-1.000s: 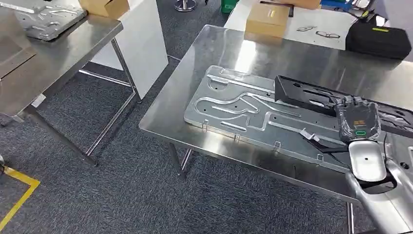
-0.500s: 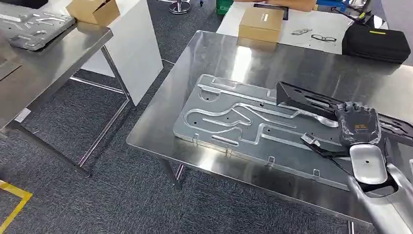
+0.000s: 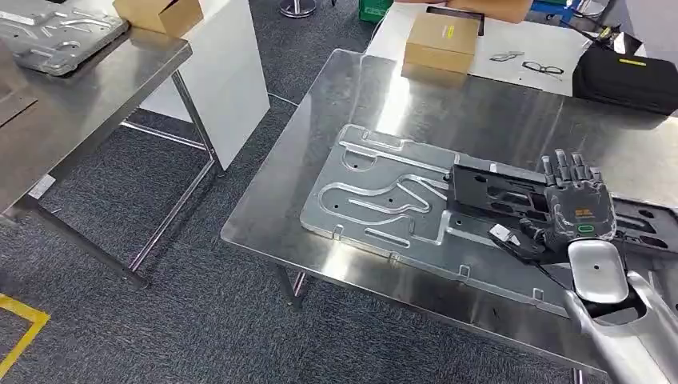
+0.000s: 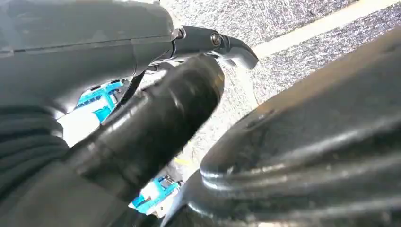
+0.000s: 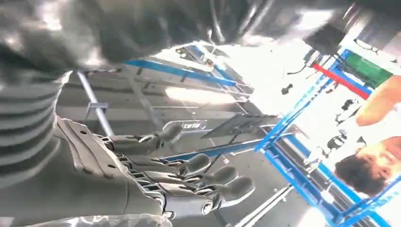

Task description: Take the parts from the cabinet and place them on the table.

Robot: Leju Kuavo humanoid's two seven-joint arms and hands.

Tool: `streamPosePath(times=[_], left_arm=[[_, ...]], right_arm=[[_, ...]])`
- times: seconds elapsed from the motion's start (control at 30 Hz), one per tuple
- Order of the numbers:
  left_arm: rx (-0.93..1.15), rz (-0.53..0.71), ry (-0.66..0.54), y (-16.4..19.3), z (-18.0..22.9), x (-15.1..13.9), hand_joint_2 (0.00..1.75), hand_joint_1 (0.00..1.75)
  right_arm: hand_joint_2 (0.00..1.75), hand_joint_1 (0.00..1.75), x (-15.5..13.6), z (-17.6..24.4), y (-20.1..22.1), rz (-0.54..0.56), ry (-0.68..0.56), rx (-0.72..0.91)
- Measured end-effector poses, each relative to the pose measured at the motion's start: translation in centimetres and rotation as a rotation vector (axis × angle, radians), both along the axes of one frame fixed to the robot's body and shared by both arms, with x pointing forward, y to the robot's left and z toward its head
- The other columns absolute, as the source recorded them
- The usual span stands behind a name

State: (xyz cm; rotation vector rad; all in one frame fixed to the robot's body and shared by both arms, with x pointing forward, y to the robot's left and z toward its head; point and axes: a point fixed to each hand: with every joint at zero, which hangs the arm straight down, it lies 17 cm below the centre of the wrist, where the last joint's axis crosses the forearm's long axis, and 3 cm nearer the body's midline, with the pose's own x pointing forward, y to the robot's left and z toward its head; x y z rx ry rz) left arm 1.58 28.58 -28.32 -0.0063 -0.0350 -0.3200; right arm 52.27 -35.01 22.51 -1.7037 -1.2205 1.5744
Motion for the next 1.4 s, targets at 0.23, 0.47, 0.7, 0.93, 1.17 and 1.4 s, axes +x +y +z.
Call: streamPosePath(times=[0.23, 0.47, 0.7, 0.93, 1.17, 1.4], left_arm=[[0.024, -0.005, 0.020, 0.4, -0.1, -0.4, 0.00, 0.00], [0.070, -0.036, 0.030, 1.2, -0.2, -0.6, 1.75, 0.00], [0.074, -0.048, 0.000, 1.1, -0.2, -0.2, 1.75, 0.00], [0.065, -0.041, -0.026, 0.6, -0.2, 0.2, 0.00, 0.00], [0.094, -0.049, -0.090, 1.2, -0.2, 0.8, 1.75, 0.00], [0.130, -0.073, -0.193, 1.9, 0.0, 3.1, 1.75, 0.00]], right_arm=[[0.00, 0.00, -0.3, 0.9, 1.2, 0.021, -0.065, 0.045], [0.00, 0.00, -2.9, 3.2, 6.2, 0.149, -0.220, 0.228], [0.00, 0.00, -8.2, 3.2, 11.0, 0.309, -0.290, 0.398], [1.75, 0.00, -10.7, 3.0, 12.4, 0.362, -0.304, 0.441], [1.75, 0.00, -15.4, 0.1, 16.0, 0.412, -0.235, 0.535], [1.75, 0.00, -17.6, -6.0, 17.9, 0.344, 0.001, 0.649]])
